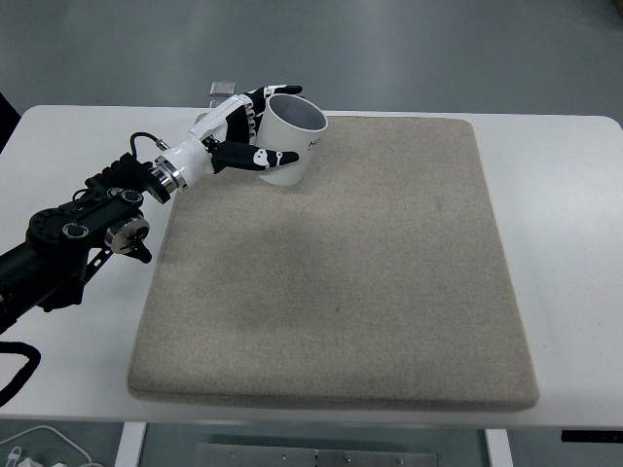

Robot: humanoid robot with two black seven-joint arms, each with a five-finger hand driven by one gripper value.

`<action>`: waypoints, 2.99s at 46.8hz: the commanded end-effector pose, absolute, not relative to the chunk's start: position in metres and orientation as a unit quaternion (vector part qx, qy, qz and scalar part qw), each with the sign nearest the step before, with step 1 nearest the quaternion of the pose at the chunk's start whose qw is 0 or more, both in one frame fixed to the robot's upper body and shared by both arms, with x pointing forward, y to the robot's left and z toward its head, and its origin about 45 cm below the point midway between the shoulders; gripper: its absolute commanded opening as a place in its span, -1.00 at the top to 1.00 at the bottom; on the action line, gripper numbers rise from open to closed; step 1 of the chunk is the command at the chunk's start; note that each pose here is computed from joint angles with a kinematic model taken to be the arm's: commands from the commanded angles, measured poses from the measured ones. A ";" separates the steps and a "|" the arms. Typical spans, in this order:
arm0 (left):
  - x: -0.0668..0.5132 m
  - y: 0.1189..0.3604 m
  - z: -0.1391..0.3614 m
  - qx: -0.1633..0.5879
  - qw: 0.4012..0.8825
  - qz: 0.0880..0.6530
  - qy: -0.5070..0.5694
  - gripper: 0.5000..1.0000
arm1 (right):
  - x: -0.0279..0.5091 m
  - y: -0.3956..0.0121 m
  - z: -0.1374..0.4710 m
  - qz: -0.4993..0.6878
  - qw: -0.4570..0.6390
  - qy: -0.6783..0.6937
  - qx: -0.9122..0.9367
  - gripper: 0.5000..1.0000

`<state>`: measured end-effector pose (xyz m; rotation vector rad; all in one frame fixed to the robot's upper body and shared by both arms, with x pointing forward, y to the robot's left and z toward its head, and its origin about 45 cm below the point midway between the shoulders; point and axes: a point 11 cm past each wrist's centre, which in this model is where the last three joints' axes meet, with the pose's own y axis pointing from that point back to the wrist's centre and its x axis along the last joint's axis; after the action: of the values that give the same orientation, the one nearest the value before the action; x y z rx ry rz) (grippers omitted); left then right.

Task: Flip white cup upright

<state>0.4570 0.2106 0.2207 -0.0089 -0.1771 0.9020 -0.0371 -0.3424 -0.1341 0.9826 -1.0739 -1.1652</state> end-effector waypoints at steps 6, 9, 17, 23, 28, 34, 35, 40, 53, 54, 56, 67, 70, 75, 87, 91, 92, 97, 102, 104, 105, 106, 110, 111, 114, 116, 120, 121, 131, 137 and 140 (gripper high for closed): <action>0.452 0.209 0.210 0.004 0.893 0.441 -0.086 0.88 | -0.037 -0.342 -0.134 -0.501 0.596 -0.463 0.424 -0.72; 0.452 0.208 0.209 0.004 0.893 0.442 -0.086 0.88 | -0.037 -0.342 -0.134 -0.502 0.596 -0.462 0.423 -0.72; 0.451 0.207 0.209 0.000 0.893 0.442 -0.082 0.83 | -0.037 -0.342 -0.134 -0.502 0.596 -0.462 0.423 -0.72; 0.446 0.208 0.199 0.006 0.894 0.442 -0.075 0.83 | -0.037 -0.342 -0.134 -0.502 0.596 -0.462 0.423 -0.72; 0.442 0.201 0.194 0.004 0.897 0.437 -0.068 0.82 | -0.037 -0.342 -0.134 -0.502 0.596 -0.462 0.423 -0.72; 0.441 0.198 0.193 0.003 0.898 0.436 -0.065 0.82 | -0.037 -0.342 -0.134 -0.501 0.596 -0.463 0.424 -0.72; 0.441 0.197 0.192 0.003 0.898 0.436 -0.065 0.82 | -0.037 -0.342 -0.134 -0.502 0.596 -0.462 0.423 -0.72; 0.441 0.197 0.191 0.003 0.898 0.436 -0.063 0.75 | -0.037 -0.342 -0.134 -0.502 0.596 -0.462 0.423 -0.72; 0.437 0.194 0.183 0.005 0.896 0.440 -0.057 0.31 | -0.037 -0.342 -0.134 -0.502 0.596 -0.462 0.423 -0.72; 0.436 0.193 0.181 0.005 0.895 0.443 -0.055 0.23 | -0.037 -0.342 -0.134 -0.502 0.596 -0.462 0.423 -0.72; 0.436 0.193 0.179 0.005 0.894 0.446 -0.056 0.00 | -0.037 -0.342 -0.134 -0.502 0.596 -0.462 0.423 -0.72; 0.435 0.193 0.179 0.001 0.894 0.446 -0.048 -0.77 | -0.037 -0.342 -0.134 -0.502 0.596 -0.462 0.423 -0.72; 0.435 0.193 0.179 -0.001 0.895 0.445 -0.046 -0.77 | -0.037 -0.342 -0.134 -0.501 0.596 -0.463 0.424 -0.72; 0.434 0.192 0.180 -0.004 0.897 0.440 -0.042 -0.84 | -0.037 -0.342 -0.134 -0.502 0.596 -0.462 0.423 -0.72; 0.435 0.191 0.182 -0.008 0.897 0.440 -0.042 -0.98 | -0.037 -0.342 -0.134 -0.502 0.596 -0.462 0.423 -0.72; 0.435 0.191 0.183 -0.010 0.897 0.440 -0.042 -0.98 | -0.037 -0.342 -0.134 -0.502 0.596 -0.462 0.423 -0.72; 0.435 0.192 0.182 -0.009 0.897 0.441 -0.042 -0.98 | -0.037 -0.342 -0.134 -0.502 0.596 -0.462 0.423 -0.72; 0.436 0.192 0.183 -0.013 0.896 0.442 -0.039 -0.98 | -0.037 -0.342 -0.134 -0.501 0.596 -0.463 0.424 -0.72; 0.437 0.192 0.184 -0.019 0.894 0.446 -0.035 -0.98 | -0.037 -0.342 -0.134 -0.502 0.596 -0.462 0.423 -0.72; 0.437 0.192 0.185 -0.020 0.894 0.446 -0.035 -0.98 | -0.037 -0.342 -0.134 -0.502 0.596 -0.462 0.423 -0.72; 0.437 0.191 0.186 -0.021 0.894 0.446 -0.035 -0.98 | -0.037 -0.342 -0.134 -0.502 0.596 -0.462 0.423 -0.72; 0.438 0.191 0.187 -0.022 0.894 0.445 -0.036 -0.98 | -0.037 -0.342 -0.134 -0.502 0.596 -0.462 0.423 -0.72; 0.439 0.189 0.192 -0.027 0.895 0.443 -0.039 -0.98 | -0.037 -0.342 -0.134 -0.502 0.596 -0.462 0.423 -0.72; 0.439 0.189 0.193 -0.029 0.896 0.442 -0.039 -0.98 | -0.037 -0.342 -0.134 -0.501 0.596 -0.463 0.424 -0.72; 0.439 0.188 0.197 -0.037 0.897 0.438 -0.035 -0.98 | -0.037 -0.342 -0.134 -0.502 0.596 -0.462 0.423 -0.72; 0.439 0.188 0.200 -0.045 0.898 0.436 -0.031 -0.98 | -0.037 -0.342 -0.134 -0.502 0.596 -0.462 0.423 -0.72; 0.441 0.188 0.208 -0.061 0.897 0.437 -0.030 -0.98 | -0.037 -0.342 -0.134 -0.502 0.596 -0.462 0.423 -0.72; 0.442 0.189 0.211 -0.066 0.896 0.439 -0.030 -0.98 | -0.037 -0.342 -0.134 -0.502 0.596 -0.462 0.423 -0.72; 0.453 0.197 0.242 -0.101 0.888 0.447 -0.048 -0.98 | -0.037 -0.342 -0.134 -0.502 0.596 -0.462 0.423 -0.72; 0.463 0.200 0.265 -0.133 0.878 0.458 -0.049 -0.98 | -0.037 -0.342 -0.134 -0.501 0.596 -0.463 0.424 -0.72; 0.470 0.201 0.280 -0.151 0.872 0.463 -0.049 -0.98 | -0.037 -0.342 -0.134 -0.501 0.596 -0.463 0.424 -0.72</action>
<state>0.4630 0.1990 0.2649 -0.2784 -0.1018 0.9524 -0.0370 -0.3424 -0.1341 0.9829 -1.0743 -1.1650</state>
